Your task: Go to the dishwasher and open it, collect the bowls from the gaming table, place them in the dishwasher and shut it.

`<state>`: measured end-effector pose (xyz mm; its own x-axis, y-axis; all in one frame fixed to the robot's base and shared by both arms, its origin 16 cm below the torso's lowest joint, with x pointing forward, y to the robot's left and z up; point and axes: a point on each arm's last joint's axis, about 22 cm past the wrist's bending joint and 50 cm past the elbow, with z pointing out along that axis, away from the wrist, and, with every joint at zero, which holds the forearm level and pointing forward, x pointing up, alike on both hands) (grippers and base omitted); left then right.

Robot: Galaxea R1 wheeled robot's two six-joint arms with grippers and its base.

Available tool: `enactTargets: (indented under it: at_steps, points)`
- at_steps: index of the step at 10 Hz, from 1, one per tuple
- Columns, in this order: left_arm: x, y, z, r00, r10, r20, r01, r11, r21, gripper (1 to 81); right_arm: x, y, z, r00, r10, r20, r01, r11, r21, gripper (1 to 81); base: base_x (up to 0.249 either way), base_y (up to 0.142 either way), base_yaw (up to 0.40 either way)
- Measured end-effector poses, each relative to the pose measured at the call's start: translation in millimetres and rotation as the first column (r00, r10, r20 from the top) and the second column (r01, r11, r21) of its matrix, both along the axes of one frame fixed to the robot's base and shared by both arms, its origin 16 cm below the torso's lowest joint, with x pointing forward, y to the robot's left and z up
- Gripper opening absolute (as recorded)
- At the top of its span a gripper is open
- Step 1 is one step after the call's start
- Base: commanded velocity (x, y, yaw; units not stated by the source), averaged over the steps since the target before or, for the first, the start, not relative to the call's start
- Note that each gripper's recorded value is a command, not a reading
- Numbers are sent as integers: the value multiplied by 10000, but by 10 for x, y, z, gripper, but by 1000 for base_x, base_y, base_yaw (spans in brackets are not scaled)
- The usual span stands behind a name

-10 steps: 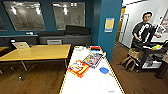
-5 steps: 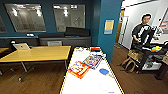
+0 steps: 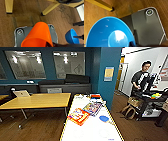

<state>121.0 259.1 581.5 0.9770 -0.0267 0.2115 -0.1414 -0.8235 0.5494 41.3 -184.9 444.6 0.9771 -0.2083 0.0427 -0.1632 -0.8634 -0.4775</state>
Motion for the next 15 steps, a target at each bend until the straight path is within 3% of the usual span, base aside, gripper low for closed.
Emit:
enactTargets:
  at_steps: [2, 5, 9, 12, 13, 15]
  points:
    - [-253, 116, -283, 9994, 240, -231, -233, 9992, 333, 10, -121, -10, -55, 9998, 165, -59, -166, 9996, -215, 10, 0, 0, 0]
    - [-571, 290, -698, 9972, 590, -450, -543, 9936, 988, 10, -348, -21, -82, 9992, 259, -290, -268, 9992, -299, 10, 0, 0, 0]
    - [-1047, 157, -1071, 9938, 875, -687, -783, 9887, 1279, 10, -471, -16, -139, 9981, 506, -356, -525, 9970, -563, 10, 0, 0, 0]
    - [-1079, 111, -1290, 9943, 938, -507, -836, 9810, 1751, 10, -526, -7, -146, 9980, 478, -422, -502, 9970, -584, 10, 0, 0, 0]
    - [-1111, 30, -1335, 9944, 939, -484, -840, 9807, 1768, 10, -541, 2, -155, 9978, 485, -444, -512, 9967, -622, 10, 0, 0, 0]
    - [-1294, -142, -1361, 9937, 922, -641, -809, 9836, 1613, 10, -542, -3, -174, 9976, 540, -422, -570, 9957, -736, 10, -32, 0, 0]
